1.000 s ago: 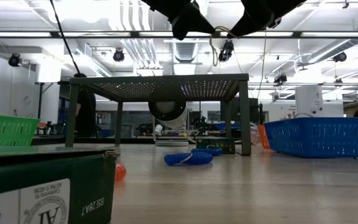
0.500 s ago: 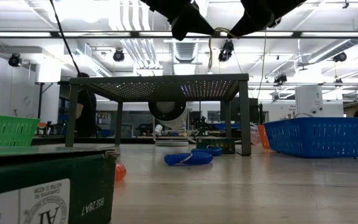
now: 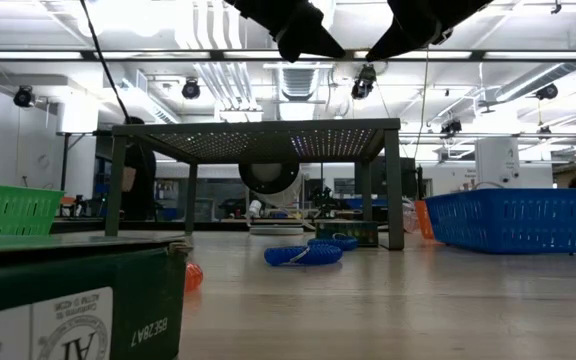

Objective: Pick & Place Office Desk Supplies
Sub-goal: Put the yellow rubber band into the orange bin

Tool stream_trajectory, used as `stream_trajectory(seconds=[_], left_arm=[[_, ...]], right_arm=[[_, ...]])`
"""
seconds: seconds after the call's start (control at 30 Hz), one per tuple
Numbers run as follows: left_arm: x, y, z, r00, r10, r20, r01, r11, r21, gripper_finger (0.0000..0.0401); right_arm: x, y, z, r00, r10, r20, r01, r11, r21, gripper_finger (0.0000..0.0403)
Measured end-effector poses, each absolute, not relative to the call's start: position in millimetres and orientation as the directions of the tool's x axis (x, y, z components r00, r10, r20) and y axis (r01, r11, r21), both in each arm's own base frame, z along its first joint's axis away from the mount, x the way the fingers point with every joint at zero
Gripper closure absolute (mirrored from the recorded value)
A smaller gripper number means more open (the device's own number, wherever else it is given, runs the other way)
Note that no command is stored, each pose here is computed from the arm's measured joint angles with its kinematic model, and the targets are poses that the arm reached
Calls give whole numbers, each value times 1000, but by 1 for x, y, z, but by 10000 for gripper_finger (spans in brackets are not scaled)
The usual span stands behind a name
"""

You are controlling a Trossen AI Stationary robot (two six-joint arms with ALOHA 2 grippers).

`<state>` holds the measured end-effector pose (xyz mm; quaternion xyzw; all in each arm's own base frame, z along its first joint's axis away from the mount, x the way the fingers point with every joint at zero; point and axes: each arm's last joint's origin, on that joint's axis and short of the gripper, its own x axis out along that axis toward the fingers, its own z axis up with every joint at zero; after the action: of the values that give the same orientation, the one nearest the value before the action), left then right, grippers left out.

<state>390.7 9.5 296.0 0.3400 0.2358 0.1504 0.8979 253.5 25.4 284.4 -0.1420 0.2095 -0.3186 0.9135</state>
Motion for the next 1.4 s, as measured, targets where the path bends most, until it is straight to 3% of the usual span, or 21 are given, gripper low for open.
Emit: stream_trajectory(seconds=[0.5,0.63,0.77,1.07,1.4], left_arm=[[391,9,296,844,431,-321,-113,727,678,248],[391,9,296,844,430,-321,-113,727,677,231],[391,9,296,842,431,-324,-111,727,677,225],[388,9,297,839,431,-333,-90,713,695,224],[362,10,333,856,430,-286,-147,733,664,224]], right_arm=[[254,25,284,709,-642,-292,520,756,-398,394],[253,24,285,674,-687,-270,552,712,-435,394],[249,22,289,626,-744,-234,608,654,-451,394],[223,17,318,651,-740,-168,665,663,-343,394],[179,4,344,643,-757,-117,727,651,-218,394]])
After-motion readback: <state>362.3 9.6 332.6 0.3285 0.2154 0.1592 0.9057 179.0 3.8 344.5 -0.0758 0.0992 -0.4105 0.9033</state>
